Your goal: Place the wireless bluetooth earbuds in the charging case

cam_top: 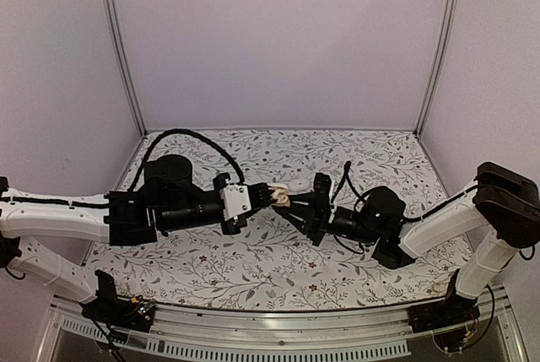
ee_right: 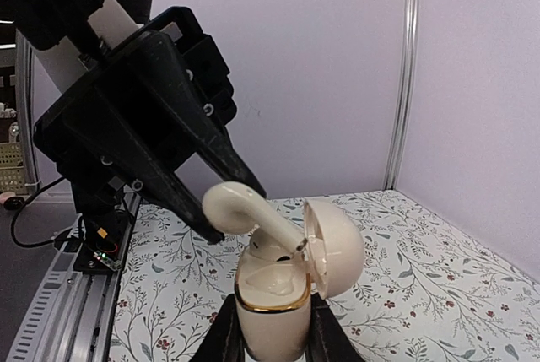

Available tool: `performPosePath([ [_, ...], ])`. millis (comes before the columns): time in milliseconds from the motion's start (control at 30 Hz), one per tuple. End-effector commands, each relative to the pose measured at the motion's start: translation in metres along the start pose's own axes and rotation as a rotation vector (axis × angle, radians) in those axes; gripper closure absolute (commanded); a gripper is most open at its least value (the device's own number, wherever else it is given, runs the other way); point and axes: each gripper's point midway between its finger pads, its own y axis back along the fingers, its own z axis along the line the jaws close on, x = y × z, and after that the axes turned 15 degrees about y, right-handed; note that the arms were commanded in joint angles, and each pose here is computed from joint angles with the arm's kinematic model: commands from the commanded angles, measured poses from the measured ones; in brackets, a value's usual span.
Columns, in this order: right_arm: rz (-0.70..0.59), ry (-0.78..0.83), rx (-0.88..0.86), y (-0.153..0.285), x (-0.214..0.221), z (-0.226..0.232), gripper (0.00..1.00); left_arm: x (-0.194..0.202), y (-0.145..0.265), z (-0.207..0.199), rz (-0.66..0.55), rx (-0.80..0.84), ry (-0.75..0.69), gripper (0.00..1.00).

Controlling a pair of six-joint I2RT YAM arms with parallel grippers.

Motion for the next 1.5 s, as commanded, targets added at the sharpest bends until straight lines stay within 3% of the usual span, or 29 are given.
performPosePath([
  [0,-0.028,0.044,-0.024,-0.003,-0.01,0.004,1.0,-0.013,0.008,-0.007,-0.001,0.054,0.021,0.92],
  [900,-0.019,0.057,-0.105,-0.01,-0.01,0.016,1.0,0.003,0.009,-0.021,0.072,0.125,0.05,0.94],
  [1000,0.014,0.032,-0.066,-0.011,-0.002,0.009,1.0,0.006,0.007,-0.016,0.081,0.093,0.06,0.87],
  [1133,0.084,-0.037,0.044,-0.001,0.021,-0.024,1.0,0.006,0.012,-0.006,0.072,0.051,0.134,0.72],
  [1267,0.142,-0.067,0.107,0.016,0.034,-0.043,1.0,0.026,0.016,-0.008,0.155,0.033,0.263,0.6],
  [1467,0.188,-0.136,0.157,0.042,0.04,-0.058,1.0,0.063,0.032,-0.059,0.352,0.178,0.565,0.59],
])
